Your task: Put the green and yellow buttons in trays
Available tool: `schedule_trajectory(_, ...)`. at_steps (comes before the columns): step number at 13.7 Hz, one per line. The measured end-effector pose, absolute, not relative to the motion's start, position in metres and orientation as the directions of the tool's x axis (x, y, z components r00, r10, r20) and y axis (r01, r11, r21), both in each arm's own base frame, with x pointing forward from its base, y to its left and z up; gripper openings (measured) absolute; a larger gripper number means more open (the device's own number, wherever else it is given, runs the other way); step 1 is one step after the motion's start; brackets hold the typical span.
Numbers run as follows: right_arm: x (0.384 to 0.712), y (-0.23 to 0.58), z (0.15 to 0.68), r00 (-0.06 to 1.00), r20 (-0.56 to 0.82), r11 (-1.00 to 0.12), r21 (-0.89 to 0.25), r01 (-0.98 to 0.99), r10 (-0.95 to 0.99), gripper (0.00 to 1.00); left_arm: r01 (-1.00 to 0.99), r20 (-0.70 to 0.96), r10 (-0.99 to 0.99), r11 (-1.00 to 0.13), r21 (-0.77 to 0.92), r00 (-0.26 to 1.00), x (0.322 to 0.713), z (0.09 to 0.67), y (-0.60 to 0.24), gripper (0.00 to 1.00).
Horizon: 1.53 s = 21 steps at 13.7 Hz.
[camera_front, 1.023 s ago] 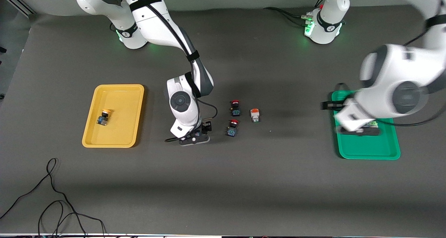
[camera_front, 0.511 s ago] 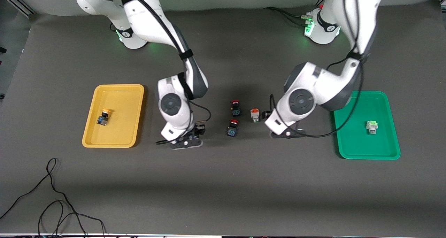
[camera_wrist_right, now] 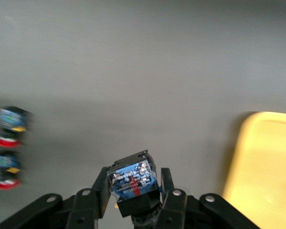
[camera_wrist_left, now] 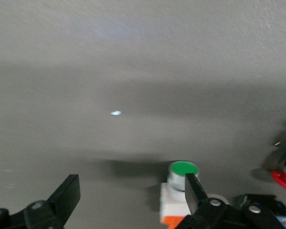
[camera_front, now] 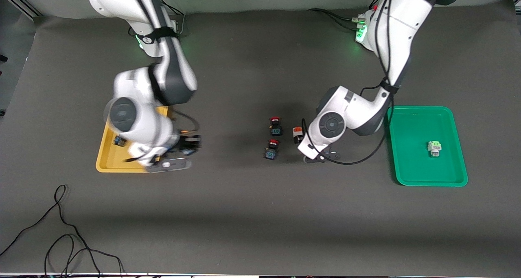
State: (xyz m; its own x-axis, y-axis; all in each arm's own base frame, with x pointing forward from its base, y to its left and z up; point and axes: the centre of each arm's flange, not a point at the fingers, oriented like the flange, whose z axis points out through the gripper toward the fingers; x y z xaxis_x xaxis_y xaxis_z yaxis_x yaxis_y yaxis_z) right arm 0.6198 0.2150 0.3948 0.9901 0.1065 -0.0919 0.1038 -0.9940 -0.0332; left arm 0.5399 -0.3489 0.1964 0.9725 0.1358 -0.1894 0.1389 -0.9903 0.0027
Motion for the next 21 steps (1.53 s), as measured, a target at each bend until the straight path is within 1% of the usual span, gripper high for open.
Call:
schedule_trajectory(2, 0.624, 0.142, 0.401, 0.982, -0.107, -0.988, -0.004, 0.154, 0.154, 0.46, 0.145, -0.191, 0.142, -0.989, -0.002, 0.971, 0.531, 0.192, -0.363, 0.98)
schedule_trajectory(4, 0.615, 0.07, 0.397, 0.977, -0.134, -0.986, -0.012, 0.165, 0.165, 0.46, 0.148, -0.191, 0.147, -0.989, -0.008, 0.971, 0.52, 0.192, -0.377, 0.99)
schedule_trajectory(7, 0.593, 0.011, 0.359, 0.978, -0.15, -0.99, -0.025, 0.141, 0.143, 0.46, 0.132, -0.198, 0.133, -0.991, -0.02, 0.971, 0.504, 0.187, -0.391, 0.96)
schedule_trajectory(8, 0.583, 0.003, 0.335, 0.982, -0.138, -0.992, -0.02, 0.127, 0.128, 0.46, 0.129, -0.203, 0.132, -0.991, -0.027, 0.97, 0.501, 0.184, -0.391, 0.88)
schedule_trajectory(10, 0.556, -0.001, 0.282, 0.986, -0.127, -0.994, -0.037, 0.1, 0.104, 0.46, 0.131, -0.206, 0.135, -0.991, -0.033, 0.969, 0.5, 0.18, -0.388, 0.66)
schedule_trajectory(11, 0.545, 0.004, 0.259, 0.985, -0.141, -0.994, -0.053, 0.091, 0.098, 0.46, 0.137, -0.205, 0.141, -0.99, -0.034, 0.969, 0.5, 0.18, -0.387, 0.57)
schedule_trajectory(12, 0.537, 0.009, 0.241, 0.983, -0.156, -0.995, -0.058, 0.085, 0.093, 0.46, 0.149, -0.202, 0.153, -0.988, -0.036, 0.967, 0.501, 0.18, -0.387, 0.43)
schedule_trajectory(13, 0.534, 0.013, 0.228, 0.982, -0.17, -0.996, -0.052, 0.079, 0.087, 0.46, 0.158, -0.2, 0.162, -0.987, -0.036, 0.966, 0.502, 0.18, -0.387, 0.41)
schedule_trajectory(15, 0.534, 0.016, 0.218, 0.98, -0.181, -0.997, -0.035, 0.075, 0.08, 0.47, 0.171, -0.193, 0.175, -0.985, -0.035, 0.965, 0.505, 0.182, -0.385, 0.41)
schedule_trajectory(16, 0.536, 0.017, 0.219, 0.98, -0.18, -0.997, -0.036, 0.075, 0.08, 0.53, 0.177, -0.184, 0.18, -0.984, -0.03, 0.966, 0.509, 0.189, -0.384, 0.41)
schedule_trajectory(18, 0.543, 0.022, 0.227, 0.98, -0.178, -0.996, -0.051, 0.077, 0.085, 0.72, 0.191, -0.172, 0.194, -0.981, -0.037, 0.966, 0.521, 0.218, -0.377, 0.41)
schedule_trajectory(20, 0.555, 0.028, 0.243, 0.98, -0.181, -0.995, -0.071, 0.074, 0.085, 0.92, 0.213, -0.182, 0.223, -0.974, -0.073, 0.958, 0.538, 0.273, -0.355, 0.41)
schedule_trajectory(21, 0.562, 0.03, 0.259, 0.978, -0.19, -0.994, -0.081, 0.077, 0.091, 1.0, 0.217, -0.184, 0.23, -0.972, -0.087, 0.956, 0.545, 0.307, -0.341, 0.41)
